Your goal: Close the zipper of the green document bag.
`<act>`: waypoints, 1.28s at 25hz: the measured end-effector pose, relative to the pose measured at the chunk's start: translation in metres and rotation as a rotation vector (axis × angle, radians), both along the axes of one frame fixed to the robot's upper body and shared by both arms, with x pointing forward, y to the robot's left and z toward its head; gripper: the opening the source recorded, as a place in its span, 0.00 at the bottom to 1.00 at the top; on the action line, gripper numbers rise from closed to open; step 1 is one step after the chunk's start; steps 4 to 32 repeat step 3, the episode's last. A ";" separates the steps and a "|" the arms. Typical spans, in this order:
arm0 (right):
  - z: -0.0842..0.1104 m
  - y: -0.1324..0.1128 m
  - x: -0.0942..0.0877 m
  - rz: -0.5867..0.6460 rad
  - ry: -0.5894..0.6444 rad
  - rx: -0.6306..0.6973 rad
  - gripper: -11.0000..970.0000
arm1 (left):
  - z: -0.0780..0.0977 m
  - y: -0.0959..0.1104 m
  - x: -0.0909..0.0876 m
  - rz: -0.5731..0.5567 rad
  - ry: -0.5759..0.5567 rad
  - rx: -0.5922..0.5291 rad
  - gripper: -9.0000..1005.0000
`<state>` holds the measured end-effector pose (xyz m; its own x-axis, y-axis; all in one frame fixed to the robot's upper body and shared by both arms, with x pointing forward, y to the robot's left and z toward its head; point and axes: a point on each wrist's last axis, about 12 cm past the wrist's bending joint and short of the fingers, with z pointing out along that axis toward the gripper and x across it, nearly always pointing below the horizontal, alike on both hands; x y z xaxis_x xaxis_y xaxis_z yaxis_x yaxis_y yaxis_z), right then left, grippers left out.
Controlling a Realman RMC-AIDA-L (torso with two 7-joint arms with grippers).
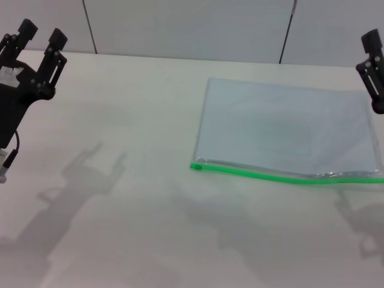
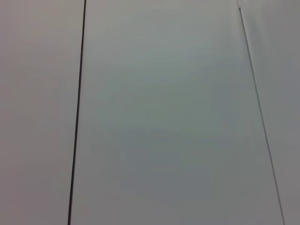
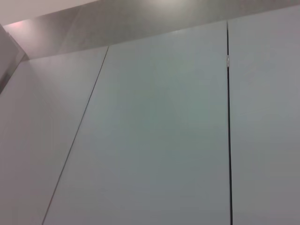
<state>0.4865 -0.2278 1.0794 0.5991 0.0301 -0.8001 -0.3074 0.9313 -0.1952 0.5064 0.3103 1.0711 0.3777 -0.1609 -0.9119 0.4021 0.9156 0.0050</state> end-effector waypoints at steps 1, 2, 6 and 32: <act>0.000 0.000 0.000 -0.002 0.000 0.000 0.86 | 0.000 0.000 0.000 -0.001 0.000 -0.001 0.56; 0.000 -0.001 0.000 -0.004 0.000 0.001 0.86 | 0.000 -0.001 0.000 -0.001 0.000 -0.002 0.56; 0.000 -0.001 0.000 -0.004 0.001 0.001 0.86 | 0.000 -0.001 0.000 -0.002 0.000 -0.003 0.56; 0.000 -0.001 0.000 -0.004 0.001 0.001 0.86 | 0.000 -0.001 0.000 -0.002 0.000 -0.003 0.56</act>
